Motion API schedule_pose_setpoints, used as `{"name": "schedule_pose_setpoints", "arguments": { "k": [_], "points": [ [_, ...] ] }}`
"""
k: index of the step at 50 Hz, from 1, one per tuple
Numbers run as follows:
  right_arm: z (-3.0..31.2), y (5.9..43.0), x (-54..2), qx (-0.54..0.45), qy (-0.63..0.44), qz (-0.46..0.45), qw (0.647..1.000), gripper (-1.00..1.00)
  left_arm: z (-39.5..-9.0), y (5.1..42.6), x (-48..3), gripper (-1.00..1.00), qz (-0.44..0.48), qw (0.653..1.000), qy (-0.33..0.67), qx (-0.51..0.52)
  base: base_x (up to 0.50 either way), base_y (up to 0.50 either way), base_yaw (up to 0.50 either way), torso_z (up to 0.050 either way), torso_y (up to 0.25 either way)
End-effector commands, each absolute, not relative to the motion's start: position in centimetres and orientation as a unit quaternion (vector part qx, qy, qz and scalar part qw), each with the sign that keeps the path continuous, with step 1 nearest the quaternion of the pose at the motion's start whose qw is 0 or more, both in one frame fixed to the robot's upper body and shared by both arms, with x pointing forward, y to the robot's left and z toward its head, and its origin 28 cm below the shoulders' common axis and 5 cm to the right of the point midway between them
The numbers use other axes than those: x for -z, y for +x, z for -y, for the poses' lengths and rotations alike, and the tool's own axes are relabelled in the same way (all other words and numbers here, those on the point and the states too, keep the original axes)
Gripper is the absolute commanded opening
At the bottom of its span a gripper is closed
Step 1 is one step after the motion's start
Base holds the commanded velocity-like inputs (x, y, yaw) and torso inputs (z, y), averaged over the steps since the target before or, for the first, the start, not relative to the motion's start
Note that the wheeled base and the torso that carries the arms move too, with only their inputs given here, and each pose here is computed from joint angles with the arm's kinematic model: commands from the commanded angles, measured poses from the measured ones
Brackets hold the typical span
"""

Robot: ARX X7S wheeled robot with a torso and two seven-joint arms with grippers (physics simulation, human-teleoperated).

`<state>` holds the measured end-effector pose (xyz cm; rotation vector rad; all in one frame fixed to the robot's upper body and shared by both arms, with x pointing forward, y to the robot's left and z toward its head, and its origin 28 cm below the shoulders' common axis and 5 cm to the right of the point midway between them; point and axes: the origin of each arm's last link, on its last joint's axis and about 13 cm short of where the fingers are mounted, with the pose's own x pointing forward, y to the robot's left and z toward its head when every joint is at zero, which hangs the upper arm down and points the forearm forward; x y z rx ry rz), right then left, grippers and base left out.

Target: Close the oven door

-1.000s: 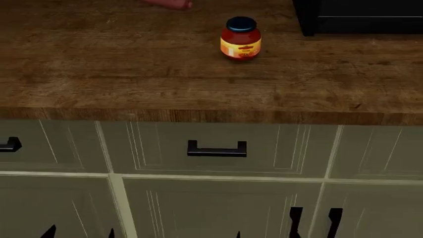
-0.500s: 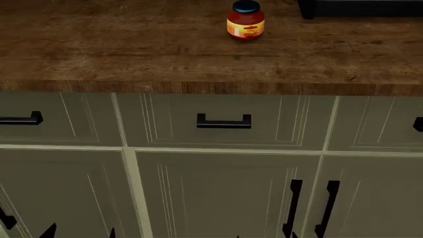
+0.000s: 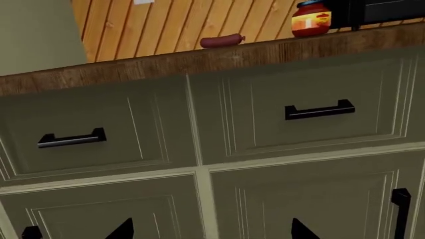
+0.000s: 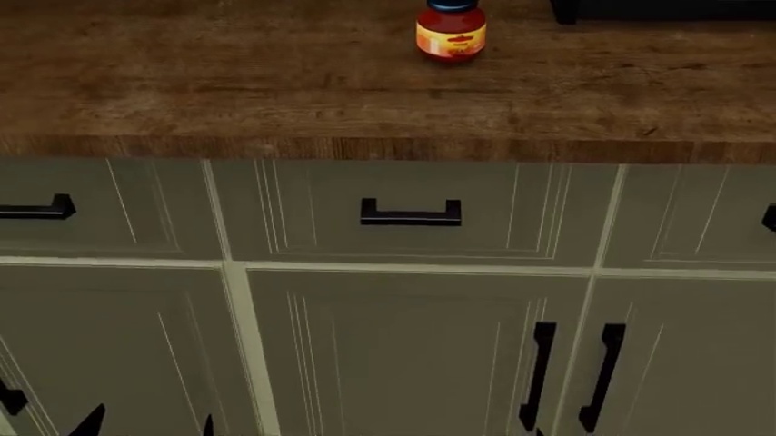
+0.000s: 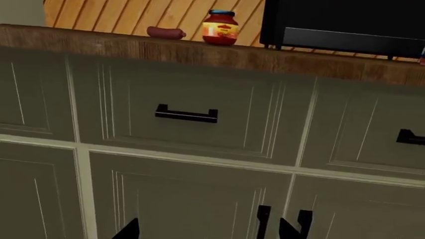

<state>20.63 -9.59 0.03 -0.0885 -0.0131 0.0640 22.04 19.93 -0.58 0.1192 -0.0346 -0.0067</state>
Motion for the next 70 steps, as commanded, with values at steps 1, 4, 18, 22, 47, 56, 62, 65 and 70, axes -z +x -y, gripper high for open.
{"name": "schedule_pose_setpoints", "arguments": {
  "k": [1,4,18,22,47,56,62,65,70],
  "points": [
    [9.6,20.6,0.1,-0.03,-0.045,0.003,0.999,1.0,-19.9,22.0,-0.2,1.0,0.015,0.998,0.061,0.005,0.0,0.0,0.0,-0.026,0.0],
    [9.6,20.7,0.2,-0.03,-0.046,0.002,0.998,1.0,-19.9,22.0,1.5,1.0,0.016,0.998,0.061,0.004,0.0,0.0,0.0,-0.027,0.0],
    [9.6,20.7,0.2,-0.033,-0.045,-0.002,0.998,1.0,-19.8,22.0,1.3,1.0,0.014,0.998,0.063,0.005,0.0,0.0,0.0,-0.027,0.0],
    [9.6,20.7,0.2,-0.032,-0.045,-0.001,0.998,1.0,-19.9,22.0,0.1,1.0,0.013,0.998,0.061,0.005,0.0,0.0,0.0,-0.027,0.0],
    [9.6,20.6,0.6,-0.031,-0.046,-0.007,0.998,1.0,-19.9,22.0,1.2,1.0,0.013,0.998,0.066,0.002,0.0,0.0,0.0,-0.027,0.0],
    [9.6,20.6,0.5,-0.032,-0.046,-0.007,0.998,1.0,-19.9,22.0,0.4,1.0,0.014,0.998,0.066,0.005,0.0,0.0,0.0,-0.027,0.0],
    [9.6,20.7,0.6,-0.032,-0.047,-0.008,0.998,1.0,-19.9,22.1,1.6,1.0,0.015,0.998,0.067,0.005,0.0,0.0,0.0,-0.027,0.0],
    [9.6,20.6,0.6,-0.032,-0.046,-0.008,0.998,1.0,-19.9,22.1,1.6,1.0,0.015,0.998,0.068,0.005,0.0,0.0,0.0,-0.027,0.0],
    [9.6,20.6,0.6,-0.033,-0.046,-0.008,0.998,1.0,-19.9,22.1,-0.6,1.0,0.014,0.997,0.069,0.005,0.0,0.0,0.0,-0.027,0.0]
  ]
}}
